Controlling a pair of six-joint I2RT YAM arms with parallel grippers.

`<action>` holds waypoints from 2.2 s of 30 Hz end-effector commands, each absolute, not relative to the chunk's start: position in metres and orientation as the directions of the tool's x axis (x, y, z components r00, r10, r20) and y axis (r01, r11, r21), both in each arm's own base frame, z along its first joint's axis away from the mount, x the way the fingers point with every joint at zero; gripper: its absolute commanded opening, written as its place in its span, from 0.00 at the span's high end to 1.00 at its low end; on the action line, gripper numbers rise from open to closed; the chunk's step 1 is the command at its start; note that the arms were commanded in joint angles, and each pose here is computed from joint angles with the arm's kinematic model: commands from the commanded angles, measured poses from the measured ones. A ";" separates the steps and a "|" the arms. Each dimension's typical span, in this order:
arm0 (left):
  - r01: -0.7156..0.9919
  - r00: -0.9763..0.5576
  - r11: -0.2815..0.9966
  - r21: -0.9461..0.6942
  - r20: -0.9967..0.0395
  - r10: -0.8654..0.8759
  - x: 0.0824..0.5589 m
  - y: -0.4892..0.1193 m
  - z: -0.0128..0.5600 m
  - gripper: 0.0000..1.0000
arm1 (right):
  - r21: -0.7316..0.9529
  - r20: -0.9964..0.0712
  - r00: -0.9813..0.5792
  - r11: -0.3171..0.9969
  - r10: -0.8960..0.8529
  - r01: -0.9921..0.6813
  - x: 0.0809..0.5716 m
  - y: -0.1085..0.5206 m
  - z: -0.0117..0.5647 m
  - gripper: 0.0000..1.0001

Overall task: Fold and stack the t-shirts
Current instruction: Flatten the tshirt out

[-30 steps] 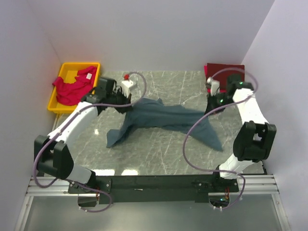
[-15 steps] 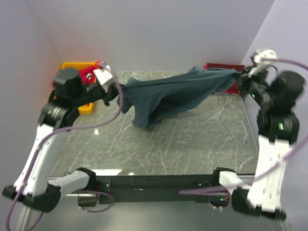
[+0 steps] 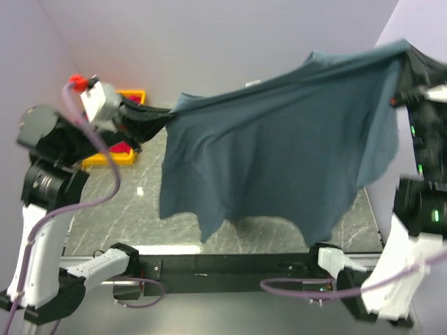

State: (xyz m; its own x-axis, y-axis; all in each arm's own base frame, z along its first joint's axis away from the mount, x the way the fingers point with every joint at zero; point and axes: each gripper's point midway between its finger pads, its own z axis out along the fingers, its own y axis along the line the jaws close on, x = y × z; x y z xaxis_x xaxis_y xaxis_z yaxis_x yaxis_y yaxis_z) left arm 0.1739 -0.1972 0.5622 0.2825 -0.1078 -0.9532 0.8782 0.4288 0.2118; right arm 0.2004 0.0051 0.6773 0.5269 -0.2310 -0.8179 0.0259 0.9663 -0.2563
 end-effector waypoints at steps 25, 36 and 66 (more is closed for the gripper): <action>0.009 -0.677 0.971 -0.238 -0.716 -0.170 0.402 0.008 0.181 0.36 | -0.410 -0.823 -0.262 0.845 -0.505 -0.342 0.528 0.158 0.319 0.36; 0.383 -0.729 0.911 -0.152 -0.656 0.197 0.344 -0.013 0.156 0.48 | -0.090 -0.458 -0.659 0.769 -0.596 -0.633 0.362 0.131 0.151 0.61; 0.602 -0.685 0.772 -0.204 -0.629 0.368 0.301 -0.061 0.135 0.45 | -0.266 -0.345 -0.893 0.942 -0.290 -0.203 0.537 -0.029 0.052 0.78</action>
State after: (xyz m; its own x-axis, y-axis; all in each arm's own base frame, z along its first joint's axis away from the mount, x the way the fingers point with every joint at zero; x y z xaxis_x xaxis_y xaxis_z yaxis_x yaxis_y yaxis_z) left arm 0.3041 -0.0396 0.1266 -0.7480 0.3382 -0.5711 0.5197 0.8336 -0.1870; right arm 0.4886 0.0135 0.0224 -0.9048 -0.3657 -0.2181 -0.3404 0.9290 -0.1454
